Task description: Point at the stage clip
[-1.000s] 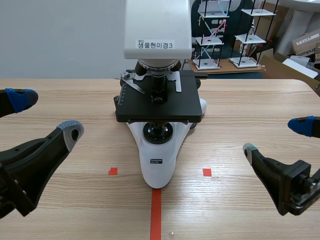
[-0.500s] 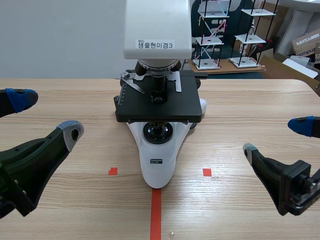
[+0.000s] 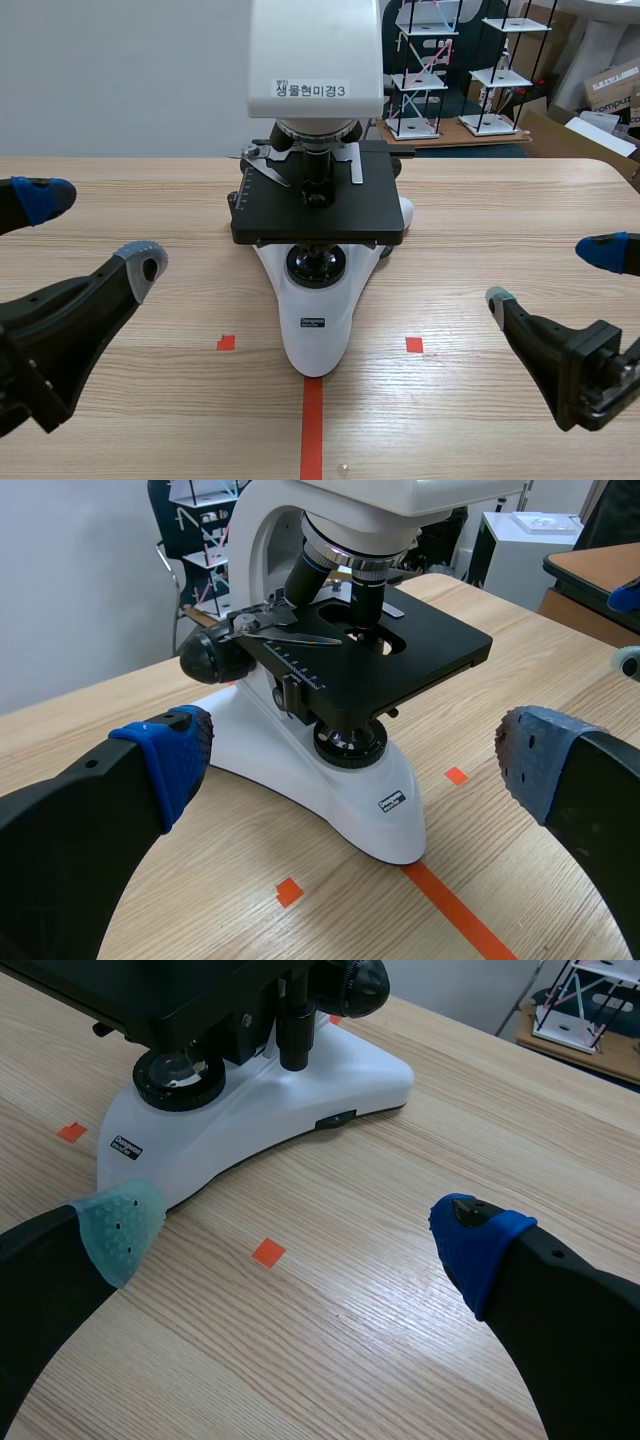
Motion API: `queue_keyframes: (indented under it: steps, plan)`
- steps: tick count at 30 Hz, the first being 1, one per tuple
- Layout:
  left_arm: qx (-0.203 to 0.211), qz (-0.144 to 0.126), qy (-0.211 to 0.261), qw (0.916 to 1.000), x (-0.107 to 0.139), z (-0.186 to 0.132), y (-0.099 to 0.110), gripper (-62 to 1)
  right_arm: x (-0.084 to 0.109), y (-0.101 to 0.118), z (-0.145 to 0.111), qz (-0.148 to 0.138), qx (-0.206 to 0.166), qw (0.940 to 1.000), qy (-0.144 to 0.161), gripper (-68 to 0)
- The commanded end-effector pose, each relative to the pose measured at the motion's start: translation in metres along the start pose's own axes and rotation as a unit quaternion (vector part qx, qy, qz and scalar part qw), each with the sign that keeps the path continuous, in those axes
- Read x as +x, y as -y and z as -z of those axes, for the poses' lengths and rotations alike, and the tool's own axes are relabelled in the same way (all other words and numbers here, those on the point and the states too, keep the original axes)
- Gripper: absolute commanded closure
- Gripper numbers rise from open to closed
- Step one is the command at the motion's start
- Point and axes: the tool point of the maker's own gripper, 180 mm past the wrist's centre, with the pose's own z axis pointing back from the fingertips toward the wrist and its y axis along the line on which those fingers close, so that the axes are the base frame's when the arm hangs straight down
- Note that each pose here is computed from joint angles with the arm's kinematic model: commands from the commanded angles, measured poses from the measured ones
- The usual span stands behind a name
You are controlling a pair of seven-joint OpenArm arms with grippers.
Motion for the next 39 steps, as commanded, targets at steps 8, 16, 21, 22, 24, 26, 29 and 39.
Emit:
queue_keyframes:
  steps: [8,16,21,22,24,26,29,39]
  plan:
    - [0.000,-0.005,0.009,0.9999,0.004,-0.001,0.001,-36.1,0.011,0.001,0.000,-0.007,0.001,0.9998,0.017,-58.2]
    - [0.018,-0.020,-0.015,0.9995,-0.023,-0.010,-0.010,-3.0,0.011,0.001,0.000,-0.007,0.001,0.9998,0.017,-58.2]
    - [0.027,-0.037,0.003,0.9989,-0.033,-0.018,-0.017,-3.0,0.011,0.001,0.000,-0.007,0.001,0.9998,0.017,-58.2]
    - [0.029,-0.039,0.003,0.9988,-0.035,-0.019,-0.019,-3.0,0.011,0.001,0.000,-0.007,0.001,0.9998,0.017,-58.2]
    - [0.026,-0.041,0.008,0.9988,-0.036,-0.019,-0.021,-2.9,0.011,0.001,0.000,-0.007,0.001,0.9998,0.017,-58.2]
    - [0.022,-0.040,0.016,0.9989,-0.034,-0.016,-0.024,-2.9,0.011,0.001,0.000,-0.007,0.001,0.9998,0.017,-58.2]
    - [0.017,-0.030,0.030,0.9989,-0.027,-0.010,-0.028,-2.9,0.011,0.001,0.000,-0.006,0.001,0.9998,0.017,-58.2]
    - [-0.031,0.014,0.006,0.9994,-0.028,0.025,-0.020,-2.9,0.011,0.001,0.000,-0.007,0.001,0.9998,0.017,-58.2]
